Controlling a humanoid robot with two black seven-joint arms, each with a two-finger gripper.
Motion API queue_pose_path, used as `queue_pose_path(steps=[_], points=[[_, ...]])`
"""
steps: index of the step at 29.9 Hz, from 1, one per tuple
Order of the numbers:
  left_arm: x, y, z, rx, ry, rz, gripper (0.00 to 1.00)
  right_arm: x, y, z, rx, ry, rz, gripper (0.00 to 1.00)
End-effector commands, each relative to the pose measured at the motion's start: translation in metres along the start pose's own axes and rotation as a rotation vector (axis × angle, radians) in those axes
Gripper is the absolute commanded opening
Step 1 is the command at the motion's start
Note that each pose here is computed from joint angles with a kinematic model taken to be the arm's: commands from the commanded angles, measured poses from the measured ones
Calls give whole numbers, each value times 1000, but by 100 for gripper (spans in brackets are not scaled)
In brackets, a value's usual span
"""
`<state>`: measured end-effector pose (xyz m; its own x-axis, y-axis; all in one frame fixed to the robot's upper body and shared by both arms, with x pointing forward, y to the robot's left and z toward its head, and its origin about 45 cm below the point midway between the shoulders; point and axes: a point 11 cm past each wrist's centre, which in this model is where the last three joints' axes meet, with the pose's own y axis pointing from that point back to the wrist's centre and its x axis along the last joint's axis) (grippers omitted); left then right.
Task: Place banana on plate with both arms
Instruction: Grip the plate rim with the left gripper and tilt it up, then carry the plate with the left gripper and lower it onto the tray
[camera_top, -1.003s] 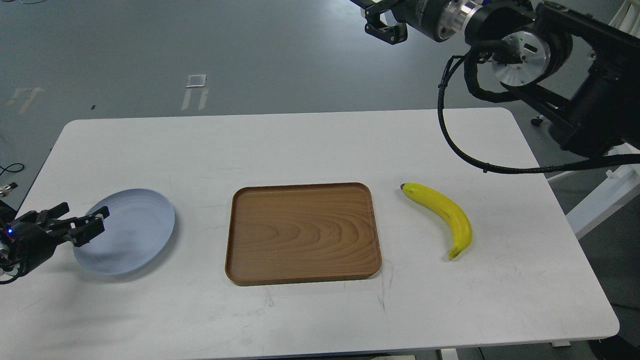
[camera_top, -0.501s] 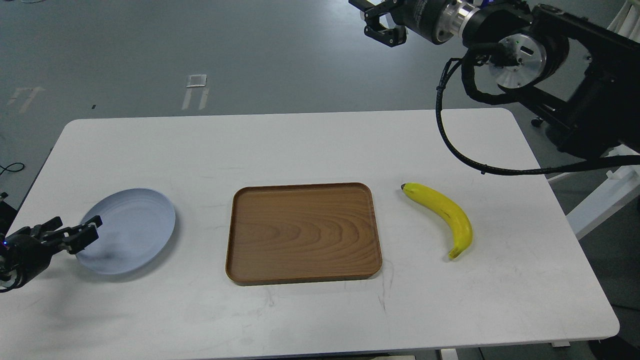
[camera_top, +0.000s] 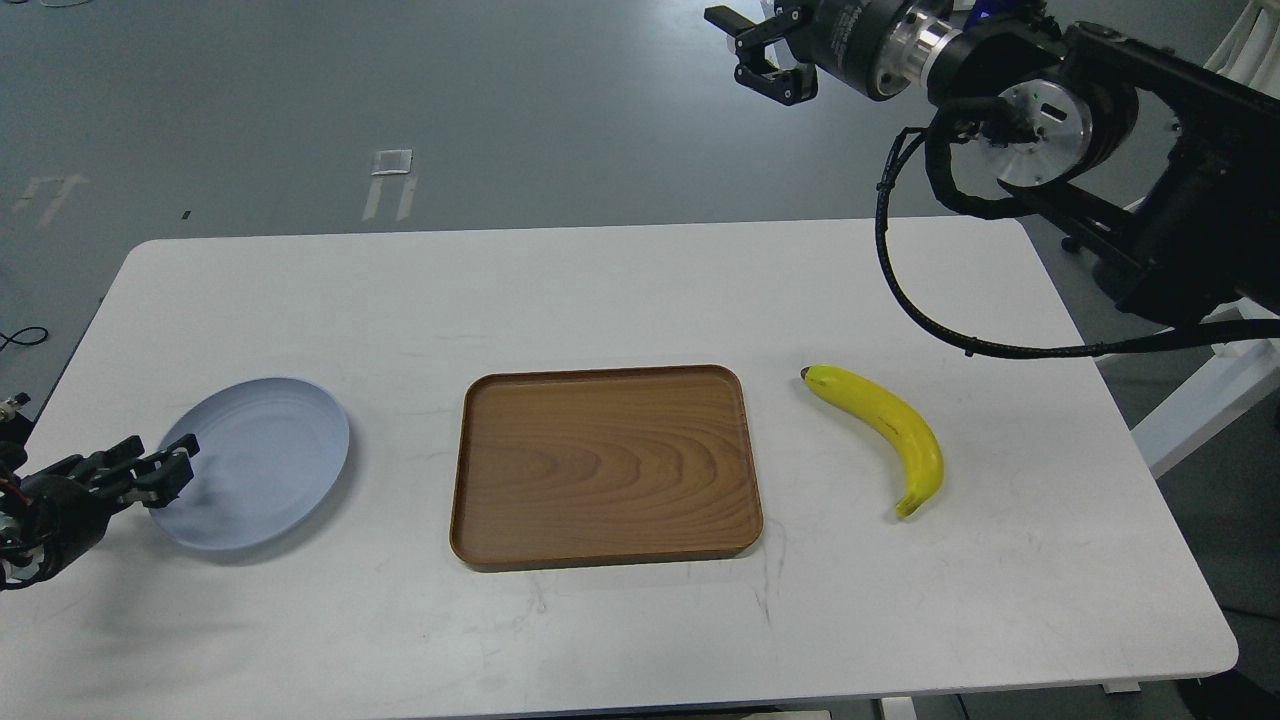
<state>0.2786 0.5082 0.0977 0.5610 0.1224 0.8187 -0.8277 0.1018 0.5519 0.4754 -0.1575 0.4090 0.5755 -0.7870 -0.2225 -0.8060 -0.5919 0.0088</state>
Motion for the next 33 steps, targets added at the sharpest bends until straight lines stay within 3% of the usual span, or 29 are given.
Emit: queue_pose_path(steps=[1, 18, 22, 33], points=[[-4, 2, -2, 5, -1, -9, 0, 0, 0, 0, 2, -1, 1, 100], [24, -3, -5, 28, 69, 62, 0, 4, 2, 4, -1, -4, 23, 100], [70, -15, 29, -81, 246, 72, 0, 4, 3, 2, 1, -1, 21, 100], [97, -30, 140, -391, 299, 86, 0, 9, 6, 0, 3, 3, 32, 100]])
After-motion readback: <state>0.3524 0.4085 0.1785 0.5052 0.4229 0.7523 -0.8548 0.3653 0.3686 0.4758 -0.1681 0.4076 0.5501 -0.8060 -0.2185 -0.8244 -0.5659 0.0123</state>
